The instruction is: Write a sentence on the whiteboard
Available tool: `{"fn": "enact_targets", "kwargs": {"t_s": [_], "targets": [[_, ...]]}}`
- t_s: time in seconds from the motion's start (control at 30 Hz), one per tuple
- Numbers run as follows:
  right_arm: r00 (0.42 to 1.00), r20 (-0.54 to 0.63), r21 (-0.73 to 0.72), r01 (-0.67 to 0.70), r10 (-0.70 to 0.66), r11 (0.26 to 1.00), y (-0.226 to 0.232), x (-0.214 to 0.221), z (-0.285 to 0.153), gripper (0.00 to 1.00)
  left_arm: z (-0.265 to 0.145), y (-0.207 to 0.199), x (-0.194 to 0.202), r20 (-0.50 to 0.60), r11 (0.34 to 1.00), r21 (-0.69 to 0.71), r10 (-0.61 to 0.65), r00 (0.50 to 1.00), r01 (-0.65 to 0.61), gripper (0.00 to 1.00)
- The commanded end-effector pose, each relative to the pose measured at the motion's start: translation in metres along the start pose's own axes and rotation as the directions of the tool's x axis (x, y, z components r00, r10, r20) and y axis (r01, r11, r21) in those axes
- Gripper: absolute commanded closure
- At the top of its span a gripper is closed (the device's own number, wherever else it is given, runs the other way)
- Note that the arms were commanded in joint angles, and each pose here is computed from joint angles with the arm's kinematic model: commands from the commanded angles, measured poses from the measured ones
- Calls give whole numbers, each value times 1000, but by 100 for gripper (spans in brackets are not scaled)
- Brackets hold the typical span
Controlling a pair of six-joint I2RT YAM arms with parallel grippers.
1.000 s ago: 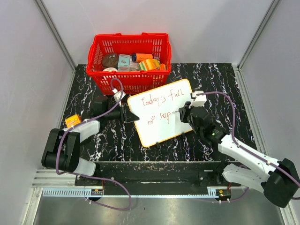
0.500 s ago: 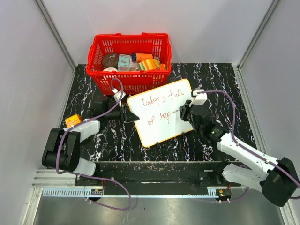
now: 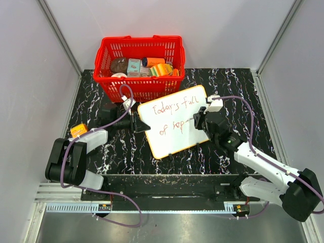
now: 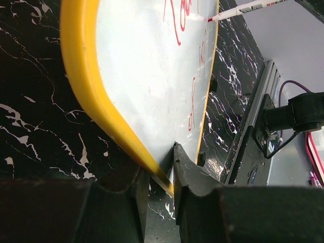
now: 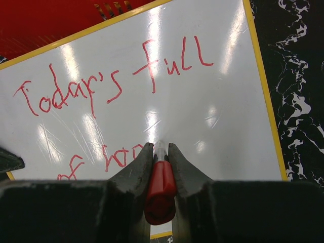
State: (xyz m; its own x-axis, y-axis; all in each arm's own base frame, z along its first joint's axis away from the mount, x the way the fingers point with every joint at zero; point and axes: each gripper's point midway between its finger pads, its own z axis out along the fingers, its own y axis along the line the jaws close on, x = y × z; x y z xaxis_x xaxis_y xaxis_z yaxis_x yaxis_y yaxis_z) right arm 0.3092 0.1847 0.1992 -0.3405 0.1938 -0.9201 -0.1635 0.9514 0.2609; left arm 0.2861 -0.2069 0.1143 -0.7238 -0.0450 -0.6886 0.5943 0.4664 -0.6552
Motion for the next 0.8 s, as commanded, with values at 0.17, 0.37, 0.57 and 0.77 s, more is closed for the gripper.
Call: {"fn": "enact_targets", "kwargs": {"t_s": [0.17,0.37,0.57,0.77], "targets": [[999,46,-51,-26,29,998,12,-21,0,100,7,19,13,-38,993,-73,85,996,-88,100],[999,36,-70,-26,29,997,15,-19,0,100,7,19,13,-39,994,-74,84,996,-86,100],[1000,1,-76,-25,25,997,14,-7,-2,100,7,19,13,-39,994,-74,84,996,-86,100],[999,-20,-63,-27,26,998,9,1,-6,100,7,19,13,-38,993,-73,85,996,-88,100]]}}
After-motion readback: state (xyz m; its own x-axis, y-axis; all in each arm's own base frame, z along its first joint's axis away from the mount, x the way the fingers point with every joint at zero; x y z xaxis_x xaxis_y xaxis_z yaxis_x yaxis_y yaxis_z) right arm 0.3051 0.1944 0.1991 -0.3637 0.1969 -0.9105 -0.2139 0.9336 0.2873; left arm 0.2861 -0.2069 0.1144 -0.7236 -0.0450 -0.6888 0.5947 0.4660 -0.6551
